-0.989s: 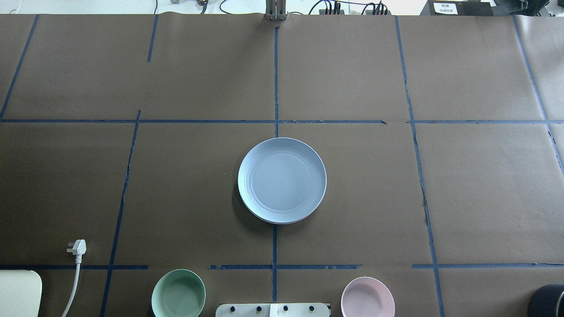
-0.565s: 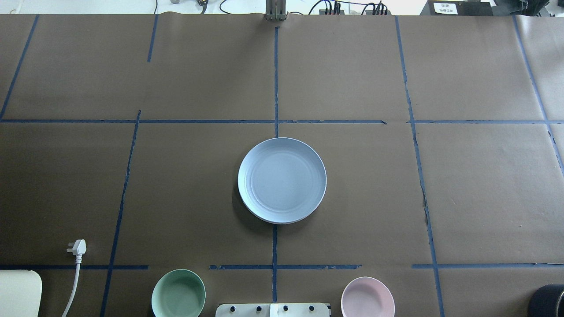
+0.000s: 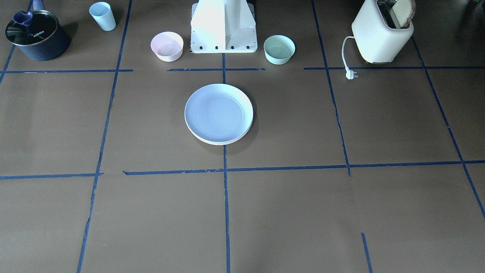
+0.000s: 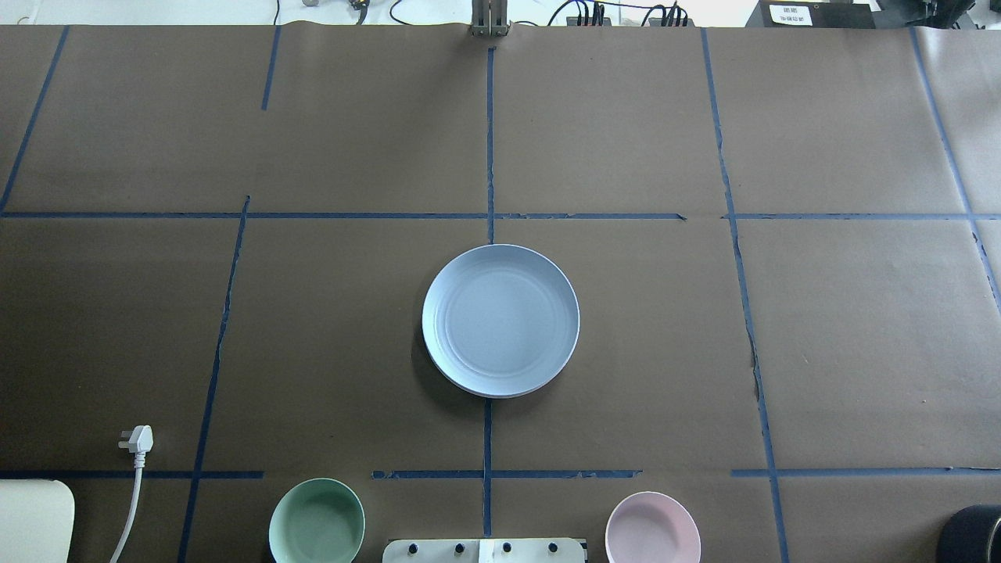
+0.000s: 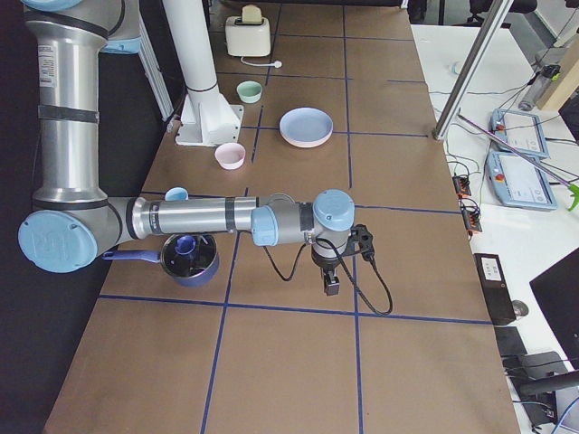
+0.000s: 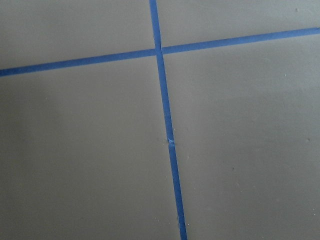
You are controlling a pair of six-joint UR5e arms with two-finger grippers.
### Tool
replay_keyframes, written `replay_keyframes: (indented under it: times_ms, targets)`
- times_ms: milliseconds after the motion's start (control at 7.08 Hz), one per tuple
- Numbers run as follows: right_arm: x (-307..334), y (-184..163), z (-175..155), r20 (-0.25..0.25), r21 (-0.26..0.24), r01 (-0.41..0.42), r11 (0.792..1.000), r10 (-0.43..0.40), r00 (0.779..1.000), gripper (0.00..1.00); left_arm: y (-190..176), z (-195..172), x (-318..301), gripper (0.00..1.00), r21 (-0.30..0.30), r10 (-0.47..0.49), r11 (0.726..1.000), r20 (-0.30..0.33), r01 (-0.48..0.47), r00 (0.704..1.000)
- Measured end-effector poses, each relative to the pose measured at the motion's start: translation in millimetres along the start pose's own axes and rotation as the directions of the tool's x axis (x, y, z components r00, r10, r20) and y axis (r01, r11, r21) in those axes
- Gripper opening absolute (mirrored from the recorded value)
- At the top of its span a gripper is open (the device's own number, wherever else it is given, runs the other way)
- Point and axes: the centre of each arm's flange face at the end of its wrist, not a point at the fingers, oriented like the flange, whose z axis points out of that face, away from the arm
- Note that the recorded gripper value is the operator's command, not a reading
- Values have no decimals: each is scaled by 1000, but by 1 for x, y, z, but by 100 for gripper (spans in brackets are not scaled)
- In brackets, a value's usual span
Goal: Stack three plates with pink and blue
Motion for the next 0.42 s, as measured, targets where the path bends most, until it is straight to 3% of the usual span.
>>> replay_keyframes:
  times_ms: [424]
  targets:
    - [5, 2, 7, 23, -13, -15, 1000, 16, 1000, 100, -1, 0, 1, 100, 7, 12, 1000, 0, -12, 1000]
